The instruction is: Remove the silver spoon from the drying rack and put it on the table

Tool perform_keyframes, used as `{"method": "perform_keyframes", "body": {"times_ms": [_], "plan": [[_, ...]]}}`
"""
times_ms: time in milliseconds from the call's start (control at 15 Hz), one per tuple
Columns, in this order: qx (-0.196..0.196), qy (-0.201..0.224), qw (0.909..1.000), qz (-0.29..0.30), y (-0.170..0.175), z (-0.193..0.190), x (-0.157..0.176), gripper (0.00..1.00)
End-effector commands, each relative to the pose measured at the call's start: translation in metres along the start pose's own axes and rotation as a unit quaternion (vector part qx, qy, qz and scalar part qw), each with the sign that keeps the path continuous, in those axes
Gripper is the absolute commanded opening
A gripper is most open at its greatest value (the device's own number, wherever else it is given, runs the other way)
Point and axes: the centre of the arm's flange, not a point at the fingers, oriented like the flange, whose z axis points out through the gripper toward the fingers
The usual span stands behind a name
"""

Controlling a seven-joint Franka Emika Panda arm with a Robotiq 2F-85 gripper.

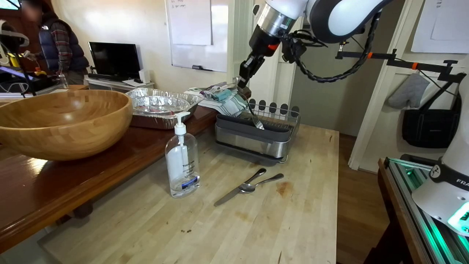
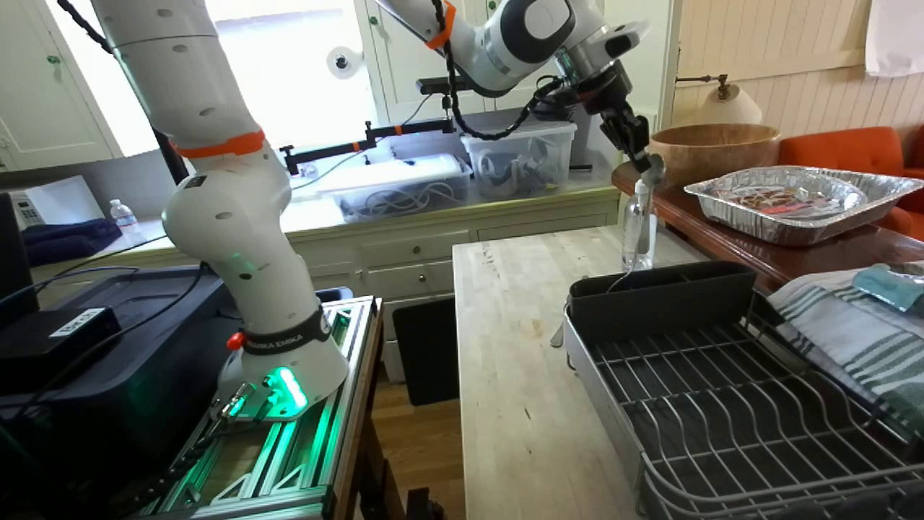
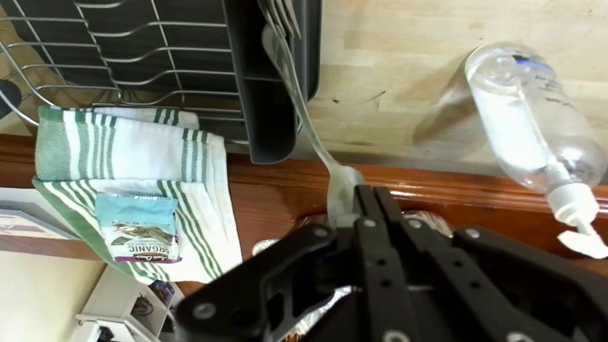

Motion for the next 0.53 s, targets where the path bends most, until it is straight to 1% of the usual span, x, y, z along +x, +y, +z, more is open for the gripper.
{"method": "perform_keyframes", "body": {"times_ms": [0, 267, 467], "plan": [[-0.024, -0.016, 0.9982, -0.052, -0.013, -0.025, -0.026, 0.01], [-0.049, -0.021, 0.9939, -0.096, -0.026, -0.038, -0.037, 0.01], [-0.071, -0.021, 0.9905, -0.116, -0.028, -0.040, -0.042, 0.01]]}}
